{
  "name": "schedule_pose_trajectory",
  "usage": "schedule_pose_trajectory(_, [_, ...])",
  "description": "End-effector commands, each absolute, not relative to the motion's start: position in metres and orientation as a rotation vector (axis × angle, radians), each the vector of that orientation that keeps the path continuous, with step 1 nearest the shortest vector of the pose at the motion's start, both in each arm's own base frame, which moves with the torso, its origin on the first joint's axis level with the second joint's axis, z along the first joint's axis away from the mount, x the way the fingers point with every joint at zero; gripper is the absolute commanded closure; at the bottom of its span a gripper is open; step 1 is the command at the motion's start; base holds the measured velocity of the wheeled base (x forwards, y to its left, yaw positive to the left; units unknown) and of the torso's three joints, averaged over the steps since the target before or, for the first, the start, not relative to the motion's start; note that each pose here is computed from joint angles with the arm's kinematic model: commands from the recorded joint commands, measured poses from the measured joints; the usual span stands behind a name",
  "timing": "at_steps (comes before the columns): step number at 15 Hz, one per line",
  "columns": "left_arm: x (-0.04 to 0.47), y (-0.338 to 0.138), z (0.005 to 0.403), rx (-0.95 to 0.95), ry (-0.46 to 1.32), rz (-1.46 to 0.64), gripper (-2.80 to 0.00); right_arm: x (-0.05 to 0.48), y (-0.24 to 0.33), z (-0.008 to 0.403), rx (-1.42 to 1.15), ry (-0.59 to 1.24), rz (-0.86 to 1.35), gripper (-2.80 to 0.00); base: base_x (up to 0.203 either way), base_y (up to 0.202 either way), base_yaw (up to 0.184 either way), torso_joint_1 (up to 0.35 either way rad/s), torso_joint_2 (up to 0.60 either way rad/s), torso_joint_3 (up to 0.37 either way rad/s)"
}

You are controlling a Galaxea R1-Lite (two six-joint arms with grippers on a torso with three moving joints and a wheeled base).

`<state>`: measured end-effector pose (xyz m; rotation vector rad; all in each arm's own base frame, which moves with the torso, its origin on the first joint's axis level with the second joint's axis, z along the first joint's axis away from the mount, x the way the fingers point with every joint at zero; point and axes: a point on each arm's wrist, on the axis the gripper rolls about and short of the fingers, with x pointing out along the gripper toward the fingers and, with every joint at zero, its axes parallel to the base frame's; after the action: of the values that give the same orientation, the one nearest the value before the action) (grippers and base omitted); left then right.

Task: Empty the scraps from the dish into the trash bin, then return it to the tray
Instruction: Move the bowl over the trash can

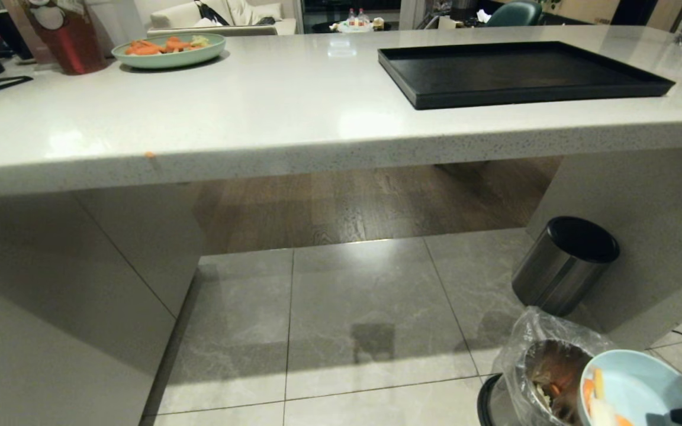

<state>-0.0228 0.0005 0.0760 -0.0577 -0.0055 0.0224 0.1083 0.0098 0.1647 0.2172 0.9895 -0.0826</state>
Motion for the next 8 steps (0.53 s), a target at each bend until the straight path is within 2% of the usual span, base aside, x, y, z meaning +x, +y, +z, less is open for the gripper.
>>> schedule_pose_trajectory(1, [-0.0227,0.0005,0.0761,-0.058,-0.006,0.023,0.0,0.1075,0.0097,0.1647,0.219,0.992,-0.084,0.0,0.0,0.0,0.0,0.0,0.0,0.0])
schedule_pose_trajectory(8, [-0.0227,0.0005,0.0761,-0.058,-0.005,0.023,0.0,0.1065,0.0097,0.1628,0.222,0.997,-0.084,0.0,0.0,0.0,0.0,0.0,0.0,0.0])
